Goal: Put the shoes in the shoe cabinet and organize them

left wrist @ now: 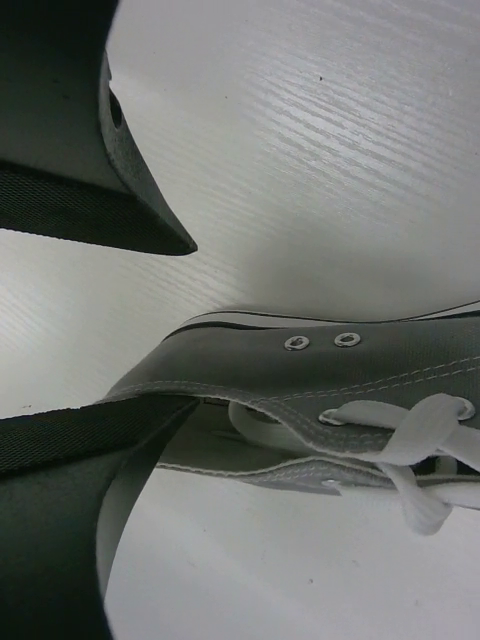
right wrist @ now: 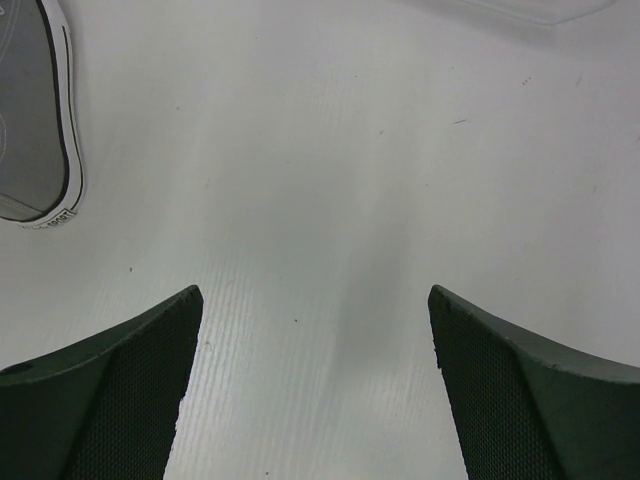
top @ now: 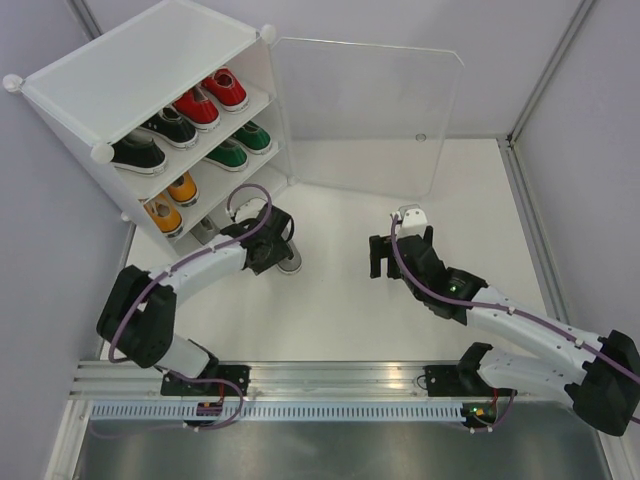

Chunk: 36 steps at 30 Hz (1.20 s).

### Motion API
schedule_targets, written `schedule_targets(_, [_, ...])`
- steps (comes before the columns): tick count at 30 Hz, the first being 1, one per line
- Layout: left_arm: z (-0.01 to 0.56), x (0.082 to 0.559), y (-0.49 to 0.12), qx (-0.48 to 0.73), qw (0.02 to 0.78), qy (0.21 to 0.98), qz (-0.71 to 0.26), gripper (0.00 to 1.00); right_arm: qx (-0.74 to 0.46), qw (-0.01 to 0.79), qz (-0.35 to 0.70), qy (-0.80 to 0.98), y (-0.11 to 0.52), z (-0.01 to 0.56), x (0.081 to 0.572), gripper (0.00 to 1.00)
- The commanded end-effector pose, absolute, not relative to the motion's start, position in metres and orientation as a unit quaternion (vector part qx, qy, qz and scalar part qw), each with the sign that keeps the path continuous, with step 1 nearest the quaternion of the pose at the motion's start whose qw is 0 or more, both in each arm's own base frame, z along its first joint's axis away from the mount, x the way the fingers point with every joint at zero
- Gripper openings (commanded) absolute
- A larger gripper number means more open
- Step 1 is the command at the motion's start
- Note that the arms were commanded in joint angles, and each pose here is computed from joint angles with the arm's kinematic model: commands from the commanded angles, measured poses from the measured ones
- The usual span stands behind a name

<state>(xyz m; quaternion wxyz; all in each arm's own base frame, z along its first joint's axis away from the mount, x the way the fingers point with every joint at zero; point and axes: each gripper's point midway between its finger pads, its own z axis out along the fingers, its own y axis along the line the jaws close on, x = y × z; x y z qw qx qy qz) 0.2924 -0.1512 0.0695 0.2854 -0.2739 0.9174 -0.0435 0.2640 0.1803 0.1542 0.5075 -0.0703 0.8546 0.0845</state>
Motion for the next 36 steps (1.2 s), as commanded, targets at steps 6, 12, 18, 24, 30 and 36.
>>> schedule_targets(6, [0.050,0.321,-0.163,-0.304,0.291,0.907,-0.031,0.54,-0.074,0.500,0.102,0.857,0.190,0.145,0.265,0.97])
schedule_targets(12, [0.059,0.327,-0.154,-0.335,0.308,0.890,-0.023,0.19,-0.075,0.500,0.102,0.857,0.189,0.144,0.264,0.97])
schedule_targets(18, [0.087,0.353,-0.106,-0.397,0.339,0.853,0.004,0.02,-0.078,0.498,0.102,0.857,0.190,0.142,0.264,0.96])
schedule_targets(24, [0.113,0.375,-0.079,-0.410,0.365,0.835,0.022,0.02,-0.078,0.498,0.101,0.858,0.189,0.142,0.263,0.96])
schedule_targets(30, [0.126,0.395,-0.050,-0.428,0.368,0.824,0.046,0.02,-0.082,0.493,0.099,0.861,0.191,0.138,0.264,0.96])
schedule_targets(36, [0.115,0.415,-0.022,-0.433,0.369,0.817,0.094,0.02,-0.085,0.489,0.096,0.863,0.192,0.133,0.264,0.96])
